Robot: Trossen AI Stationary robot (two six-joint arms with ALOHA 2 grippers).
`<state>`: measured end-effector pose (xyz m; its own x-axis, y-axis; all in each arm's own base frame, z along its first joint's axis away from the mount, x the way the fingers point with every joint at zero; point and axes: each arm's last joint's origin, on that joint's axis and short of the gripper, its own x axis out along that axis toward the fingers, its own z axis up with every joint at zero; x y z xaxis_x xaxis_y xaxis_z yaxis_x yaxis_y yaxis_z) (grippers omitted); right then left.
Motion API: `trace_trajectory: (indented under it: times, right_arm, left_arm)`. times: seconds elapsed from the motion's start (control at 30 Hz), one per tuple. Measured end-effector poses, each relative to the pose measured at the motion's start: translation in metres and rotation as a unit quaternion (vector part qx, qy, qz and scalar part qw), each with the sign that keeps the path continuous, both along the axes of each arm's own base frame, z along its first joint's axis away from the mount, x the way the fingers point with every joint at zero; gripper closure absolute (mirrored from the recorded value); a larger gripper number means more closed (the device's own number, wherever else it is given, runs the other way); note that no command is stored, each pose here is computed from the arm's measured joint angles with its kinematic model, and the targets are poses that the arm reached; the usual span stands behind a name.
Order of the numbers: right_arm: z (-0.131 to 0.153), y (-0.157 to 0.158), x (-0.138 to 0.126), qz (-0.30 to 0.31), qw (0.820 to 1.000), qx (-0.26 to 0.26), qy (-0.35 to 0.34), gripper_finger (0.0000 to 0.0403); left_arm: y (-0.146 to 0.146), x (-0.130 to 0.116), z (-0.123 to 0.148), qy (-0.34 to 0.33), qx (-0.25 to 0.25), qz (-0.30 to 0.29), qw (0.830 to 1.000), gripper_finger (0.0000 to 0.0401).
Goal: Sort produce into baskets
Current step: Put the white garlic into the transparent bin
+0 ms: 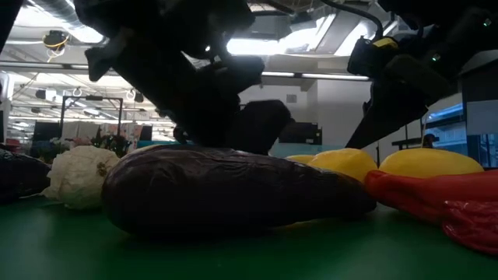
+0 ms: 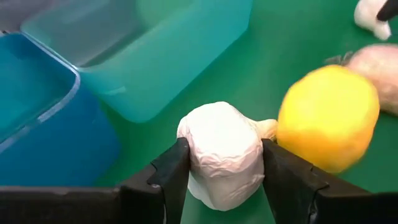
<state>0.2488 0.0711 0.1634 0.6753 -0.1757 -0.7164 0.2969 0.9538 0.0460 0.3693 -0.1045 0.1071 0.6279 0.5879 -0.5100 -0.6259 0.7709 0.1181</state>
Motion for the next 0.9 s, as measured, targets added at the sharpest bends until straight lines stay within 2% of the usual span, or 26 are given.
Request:
trace_trajectory:
  times: [0.37, 0.57, 0.73, 0.9]
  right_arm:
    - [0.0, 0.0, 0.0, -0.001, 1.0, -0.001, -0.001, 0.0123]
    - [0.0, 0.0, 0.0, -0.001, 1.0, -0.001, 0.0, 0.0123]
    - [0.0, 0.0, 0.0, -0.001, 1.0, -0.001, -0.001, 0.0123]
    - [0.0, 0.0, 0.0, -0.001, 1.0, -0.001, 0.0, 0.0123]
  left_arm:
    - [0.004, -0.008, 0.049, -0.029, 0.018, 0.003, 0.999, 0.0232]
    - [0.013, -0.016, 0.09, -0.054, 0.072, 0.02, 0.996, 0.0232]
    - [0.043, -0.022, 0.126, -0.04, 0.137, 0.044, 0.989, 0.0232]
    - [0.096, -0.029, 0.148, 0.0, 0.161, 0.08, 0.984, 0.0232]
